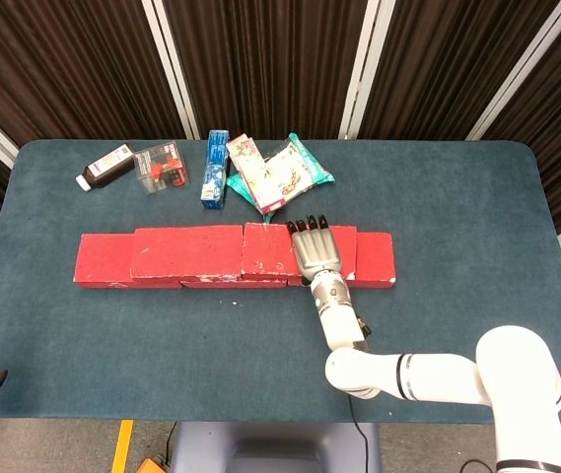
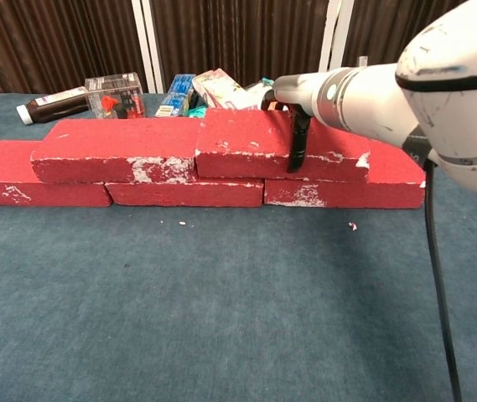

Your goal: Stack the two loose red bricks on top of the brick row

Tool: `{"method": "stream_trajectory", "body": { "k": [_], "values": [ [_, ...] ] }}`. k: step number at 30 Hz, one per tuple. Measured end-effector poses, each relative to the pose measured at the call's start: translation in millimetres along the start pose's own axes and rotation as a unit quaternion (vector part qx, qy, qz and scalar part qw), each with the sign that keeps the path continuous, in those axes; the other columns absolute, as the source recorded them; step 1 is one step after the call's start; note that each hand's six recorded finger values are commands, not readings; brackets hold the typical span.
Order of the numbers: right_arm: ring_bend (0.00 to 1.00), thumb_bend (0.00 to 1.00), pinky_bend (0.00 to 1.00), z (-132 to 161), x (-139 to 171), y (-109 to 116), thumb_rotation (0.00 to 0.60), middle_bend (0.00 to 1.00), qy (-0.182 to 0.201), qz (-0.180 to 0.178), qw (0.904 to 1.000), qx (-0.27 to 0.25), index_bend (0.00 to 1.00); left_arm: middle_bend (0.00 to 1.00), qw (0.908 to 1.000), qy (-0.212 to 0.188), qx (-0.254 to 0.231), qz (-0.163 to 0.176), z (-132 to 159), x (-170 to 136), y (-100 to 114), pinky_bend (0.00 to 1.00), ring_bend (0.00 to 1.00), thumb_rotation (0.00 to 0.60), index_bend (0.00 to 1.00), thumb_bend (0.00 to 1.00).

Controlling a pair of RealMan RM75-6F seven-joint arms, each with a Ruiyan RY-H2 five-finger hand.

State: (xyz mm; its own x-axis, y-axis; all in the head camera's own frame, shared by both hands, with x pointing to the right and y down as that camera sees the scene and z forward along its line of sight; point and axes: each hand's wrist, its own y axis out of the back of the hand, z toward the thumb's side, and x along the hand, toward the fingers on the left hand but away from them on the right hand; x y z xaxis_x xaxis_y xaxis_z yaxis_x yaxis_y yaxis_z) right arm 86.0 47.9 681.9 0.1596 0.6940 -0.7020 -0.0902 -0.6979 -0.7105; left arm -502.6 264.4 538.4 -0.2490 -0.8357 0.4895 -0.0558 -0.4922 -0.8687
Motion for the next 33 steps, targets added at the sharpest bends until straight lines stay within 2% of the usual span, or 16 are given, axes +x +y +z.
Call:
{"method": "stream_trajectory", "body": {
  "k": [12,21,28,33],
  "values": [
    [0.13,0.39,0.0,0.7,-3.1,-1.2,0.6,0.26,-0.004,0.006,1.0,-0.001,0.31,0.0,1.0,0.004,0.0,0.001,-0.8,0.0,0.4,0.0,0.0,0.6,0.0,0.2],
    [0.04,0.39,0.0,2.2,-5.7,-3.3,0.6,0.18,-0.007,0.012,0.9999,-0.003,0.3,0.0,1.0,0.004,0.001,0.001,-0.2,-0.5,0.0,0.0,0.0,0.6,0.0,0.2],
    [0.02,0.39,0.0,6.4,-6.2,-3.0,0.6,0.14,0.003,0.009,0.9999,-0.01,0.29,0.0,1.0,0.005,0.0,0.003,-0.1,-0.7,0.5,0.0,0.0,0.6,0.0,0.2],
    [0.02,0.35,0.0,6.1,-6.6,-5.1,0.6,0.13,0.001,0.013,0.9999,-0.011,0.24,0.0,1.0,0.006,0.0,0.002,-0.6,-0.5,0.3,0.0,0.0,0.6,0.0,0.2]
  ]
}}
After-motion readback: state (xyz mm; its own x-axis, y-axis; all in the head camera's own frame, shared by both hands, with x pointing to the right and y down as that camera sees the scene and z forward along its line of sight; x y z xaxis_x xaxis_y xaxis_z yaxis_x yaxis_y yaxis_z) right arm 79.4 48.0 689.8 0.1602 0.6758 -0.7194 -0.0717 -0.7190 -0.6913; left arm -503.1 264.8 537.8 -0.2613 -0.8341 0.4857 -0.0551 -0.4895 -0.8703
